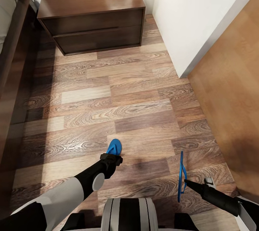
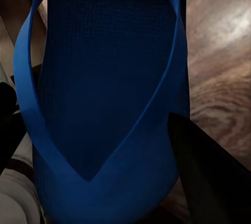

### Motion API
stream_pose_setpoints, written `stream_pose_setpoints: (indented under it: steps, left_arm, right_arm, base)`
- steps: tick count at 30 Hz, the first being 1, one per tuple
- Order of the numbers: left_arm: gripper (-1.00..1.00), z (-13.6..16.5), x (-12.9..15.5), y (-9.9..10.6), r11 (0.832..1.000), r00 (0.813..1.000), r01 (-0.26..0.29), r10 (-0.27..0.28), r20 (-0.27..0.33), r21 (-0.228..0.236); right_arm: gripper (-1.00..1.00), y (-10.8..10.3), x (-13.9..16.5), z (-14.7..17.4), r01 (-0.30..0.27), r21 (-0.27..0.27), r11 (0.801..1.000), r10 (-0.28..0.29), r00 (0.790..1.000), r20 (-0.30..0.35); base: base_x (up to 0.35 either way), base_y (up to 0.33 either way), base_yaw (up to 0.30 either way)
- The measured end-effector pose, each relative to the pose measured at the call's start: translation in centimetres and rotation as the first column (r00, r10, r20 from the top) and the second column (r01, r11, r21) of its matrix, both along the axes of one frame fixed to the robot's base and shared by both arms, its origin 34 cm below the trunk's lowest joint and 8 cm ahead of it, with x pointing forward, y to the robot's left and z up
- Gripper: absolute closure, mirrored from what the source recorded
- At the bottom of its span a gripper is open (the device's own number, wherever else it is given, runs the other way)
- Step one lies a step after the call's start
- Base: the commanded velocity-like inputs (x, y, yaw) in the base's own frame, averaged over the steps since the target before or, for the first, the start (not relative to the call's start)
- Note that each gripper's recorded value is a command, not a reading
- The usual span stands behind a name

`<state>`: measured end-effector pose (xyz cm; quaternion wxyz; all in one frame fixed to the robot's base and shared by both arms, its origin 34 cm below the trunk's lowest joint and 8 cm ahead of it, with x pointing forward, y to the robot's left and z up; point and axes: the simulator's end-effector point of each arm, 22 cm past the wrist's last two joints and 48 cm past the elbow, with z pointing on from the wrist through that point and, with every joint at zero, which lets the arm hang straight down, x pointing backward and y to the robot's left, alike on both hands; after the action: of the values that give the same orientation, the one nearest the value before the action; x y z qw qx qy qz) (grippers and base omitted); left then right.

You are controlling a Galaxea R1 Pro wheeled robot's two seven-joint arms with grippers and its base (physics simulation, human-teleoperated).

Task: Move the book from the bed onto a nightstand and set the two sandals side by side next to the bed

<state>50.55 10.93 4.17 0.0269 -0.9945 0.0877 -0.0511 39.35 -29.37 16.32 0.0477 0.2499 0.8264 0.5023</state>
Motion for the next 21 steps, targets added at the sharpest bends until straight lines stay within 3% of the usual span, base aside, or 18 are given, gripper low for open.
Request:
stream_pose_setpoints:
  steps: [14,15,21]
  left_arm:
    - [-1.0,0.02,0.05,-0.07,1.0,1.0,0.0,0.0,0.002,-0.002]
    - [1.0,0.02,0.05,-0.07,1.0,1.0,0.0,0.0,0.002,-0.002]
    - [1.0,0.08,0.06,-0.34,1.0,1.0,-0.001,0.001,0.002,-0.006]
  right_arm:
    - [1.0,-0.11,0.03,0.01,0.0,-0.002,1.0,0.0,1.0,0.001]
    - [1.0,-0.11,0.03,0.01,0.0,-0.002,1.0,0.0,1.0,0.001]
    - [1.0,-0.14,0.03,0.01,0.0,-0.002,1.0,0.0,1.0,0.001]
  base:
    - [0.0,0.0,0.0]
    - [0.0,0.0,0.0]
    - [0.0,0.0,0.0]
